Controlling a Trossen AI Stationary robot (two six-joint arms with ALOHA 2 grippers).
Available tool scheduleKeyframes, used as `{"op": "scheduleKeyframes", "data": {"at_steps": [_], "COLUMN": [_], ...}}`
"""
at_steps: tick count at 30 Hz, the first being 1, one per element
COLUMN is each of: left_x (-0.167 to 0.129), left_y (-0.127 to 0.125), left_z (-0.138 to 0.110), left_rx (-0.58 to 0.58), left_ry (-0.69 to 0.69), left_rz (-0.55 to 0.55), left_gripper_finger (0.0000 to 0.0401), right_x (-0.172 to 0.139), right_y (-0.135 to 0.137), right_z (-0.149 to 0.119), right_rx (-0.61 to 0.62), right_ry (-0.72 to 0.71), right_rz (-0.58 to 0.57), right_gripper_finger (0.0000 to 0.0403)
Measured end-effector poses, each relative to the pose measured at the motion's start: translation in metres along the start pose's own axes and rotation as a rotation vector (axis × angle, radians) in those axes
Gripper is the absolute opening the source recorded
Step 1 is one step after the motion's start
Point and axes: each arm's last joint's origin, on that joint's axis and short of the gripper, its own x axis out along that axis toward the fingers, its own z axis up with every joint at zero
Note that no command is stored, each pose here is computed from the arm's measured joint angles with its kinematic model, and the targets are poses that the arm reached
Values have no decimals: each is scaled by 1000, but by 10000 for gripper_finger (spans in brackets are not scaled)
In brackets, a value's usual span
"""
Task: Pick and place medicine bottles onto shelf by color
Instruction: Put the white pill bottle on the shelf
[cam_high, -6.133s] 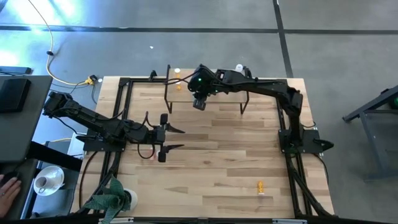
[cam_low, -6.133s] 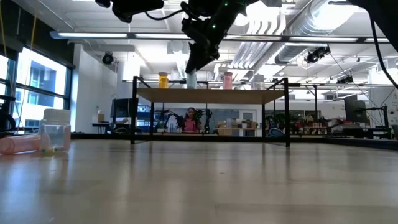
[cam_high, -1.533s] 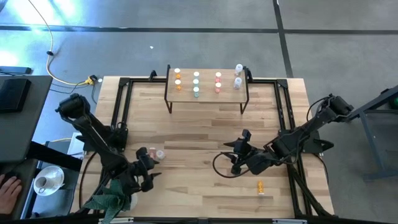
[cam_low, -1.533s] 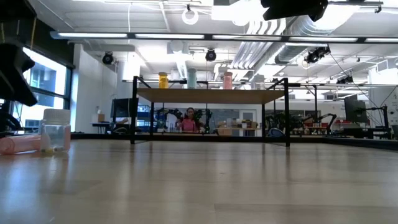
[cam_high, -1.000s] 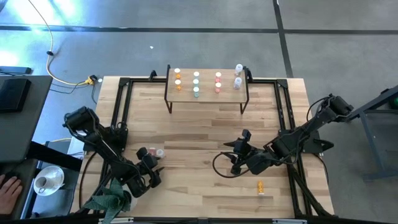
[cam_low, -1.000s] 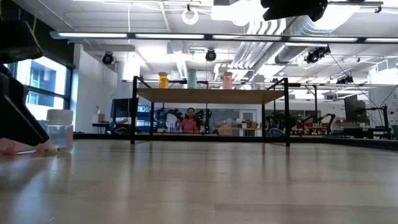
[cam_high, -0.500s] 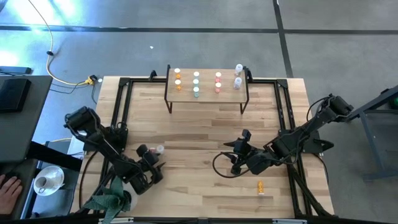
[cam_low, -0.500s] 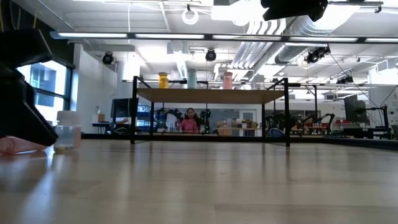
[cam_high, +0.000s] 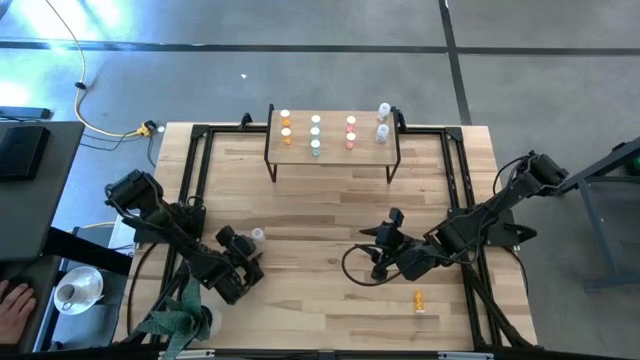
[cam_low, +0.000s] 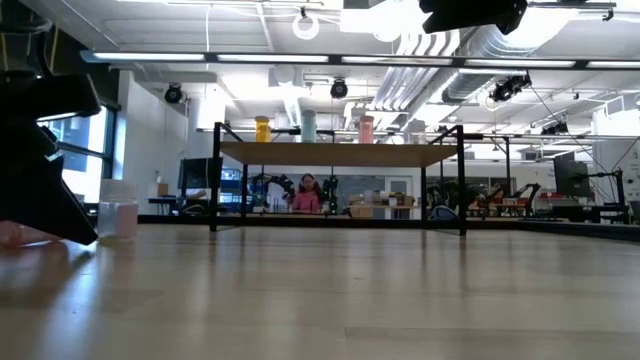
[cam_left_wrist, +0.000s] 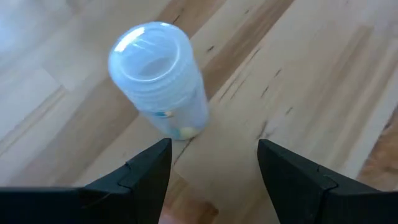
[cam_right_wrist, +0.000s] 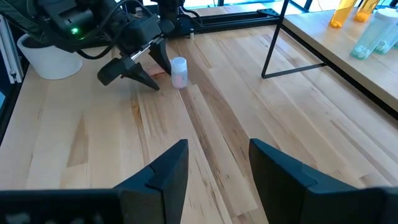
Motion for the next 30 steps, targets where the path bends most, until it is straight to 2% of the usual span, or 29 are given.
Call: {"op": "scheduleKeyframes", "data": {"at_steps": [10,22,30], "left_x": [7,19,20], "left_y": [4,8,10], "left_z": [9,20,19], "left_rx": [8,-2,17], "left_ry": [-64,-30,-42], "left_rz": [57,102,111], "left_gripper_finger": [227,226,176], "right_x": [0,0,0], "right_y": [0,0,0], "right_z": [0,0,0], "right_rx": [3,1,0], "right_ry": [0,0,0], "right_rz": [0,0,0], "right_gripper_finger": [161,161,161]}}
